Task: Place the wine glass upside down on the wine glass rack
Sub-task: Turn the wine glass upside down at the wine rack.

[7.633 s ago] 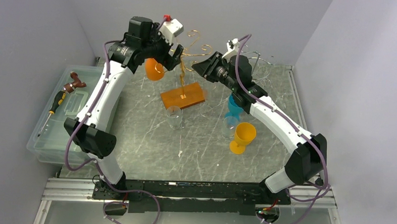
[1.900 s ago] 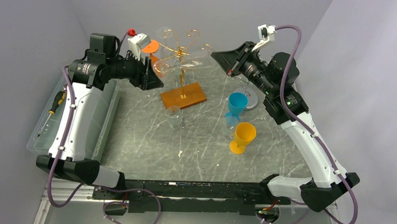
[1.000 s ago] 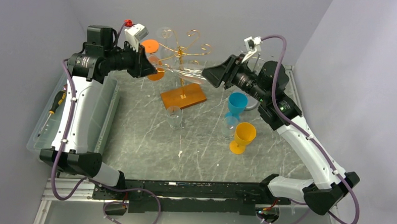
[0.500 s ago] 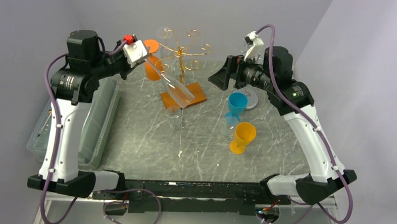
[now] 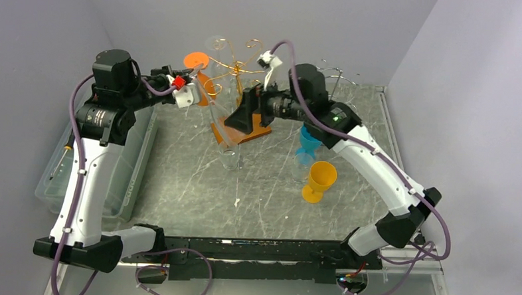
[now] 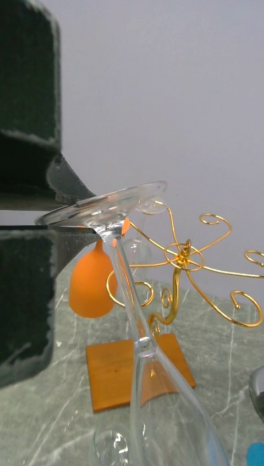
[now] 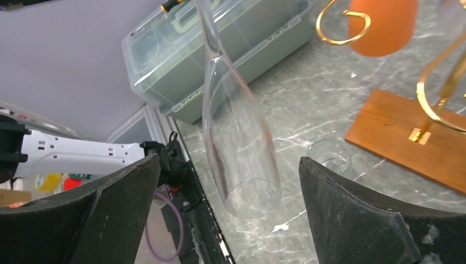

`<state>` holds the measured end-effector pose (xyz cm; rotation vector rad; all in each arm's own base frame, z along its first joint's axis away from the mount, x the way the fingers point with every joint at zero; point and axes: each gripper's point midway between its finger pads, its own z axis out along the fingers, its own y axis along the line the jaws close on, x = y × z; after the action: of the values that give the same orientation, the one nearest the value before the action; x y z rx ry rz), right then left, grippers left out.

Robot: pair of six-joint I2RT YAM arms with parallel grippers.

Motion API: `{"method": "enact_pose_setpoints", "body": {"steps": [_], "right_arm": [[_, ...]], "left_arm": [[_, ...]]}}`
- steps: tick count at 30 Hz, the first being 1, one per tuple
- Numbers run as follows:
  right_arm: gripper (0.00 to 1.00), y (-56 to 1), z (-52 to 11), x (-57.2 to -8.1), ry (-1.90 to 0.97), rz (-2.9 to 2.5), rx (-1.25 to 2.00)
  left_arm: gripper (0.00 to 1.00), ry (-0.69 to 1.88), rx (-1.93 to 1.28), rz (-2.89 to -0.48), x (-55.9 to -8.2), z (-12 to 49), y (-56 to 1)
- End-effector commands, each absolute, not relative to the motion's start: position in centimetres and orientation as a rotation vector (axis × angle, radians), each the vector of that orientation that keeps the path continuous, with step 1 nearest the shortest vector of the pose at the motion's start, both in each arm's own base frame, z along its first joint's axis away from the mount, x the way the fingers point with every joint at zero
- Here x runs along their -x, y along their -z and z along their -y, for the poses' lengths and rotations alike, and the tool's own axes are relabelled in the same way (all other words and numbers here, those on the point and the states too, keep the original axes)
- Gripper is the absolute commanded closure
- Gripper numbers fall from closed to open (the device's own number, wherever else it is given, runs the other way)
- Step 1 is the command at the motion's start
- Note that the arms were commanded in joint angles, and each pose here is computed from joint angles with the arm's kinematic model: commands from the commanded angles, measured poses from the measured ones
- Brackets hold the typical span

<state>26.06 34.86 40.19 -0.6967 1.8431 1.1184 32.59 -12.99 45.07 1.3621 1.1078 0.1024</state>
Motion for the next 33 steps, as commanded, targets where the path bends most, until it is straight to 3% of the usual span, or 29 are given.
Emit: {"method": "enact_pose_setpoints", "body": {"steps": [1, 14, 21, 24, 28, 31, 33], "right_arm": [[0.00, -42.5, -36.8, -25.9, -1.157, -1.697, 0.681], [0.01, -36.9, -40.1, -26.0, -0.953, -1.706, 0.718], [0.30, -35.5, -38.6, -26.7, -0.895, -1.600, 0.617], [0.36, -36.1, -37.6, -27.4, -0.866, -1.528, 0.549], [0.42, -36.5, -37.2, -27.9, -0.846, -1.480, 0.513], [0.45, -36.2, -37.3, -28.6, -0.832, -1.473, 0.492], [0.46, -35.8, -37.5, -29.0, -0.827, -1.476, 0.482]], "left_arm": [[1.00, -0.190, -1.385, -0.870, -31.0, 14.0, -49.3], [1.00, -0.166, -1.450, -0.729, -29.4, 15.3, -49.6], [1.00, -0.159, -1.457, -0.734, -29.4, 15.4, -48.8], [0.99, -0.147, -1.454, -0.750, -29.5, 15.4, -48.6], [0.69, -0.088, -1.421, -0.810, -29.8, 15.5, -48.6], [0.27, -0.023, -1.343, -0.879, -29.9, 15.4, -49.1], [0.13, 0.011, -1.297, -0.925, -30.0, 15.3, -49.4]]}}
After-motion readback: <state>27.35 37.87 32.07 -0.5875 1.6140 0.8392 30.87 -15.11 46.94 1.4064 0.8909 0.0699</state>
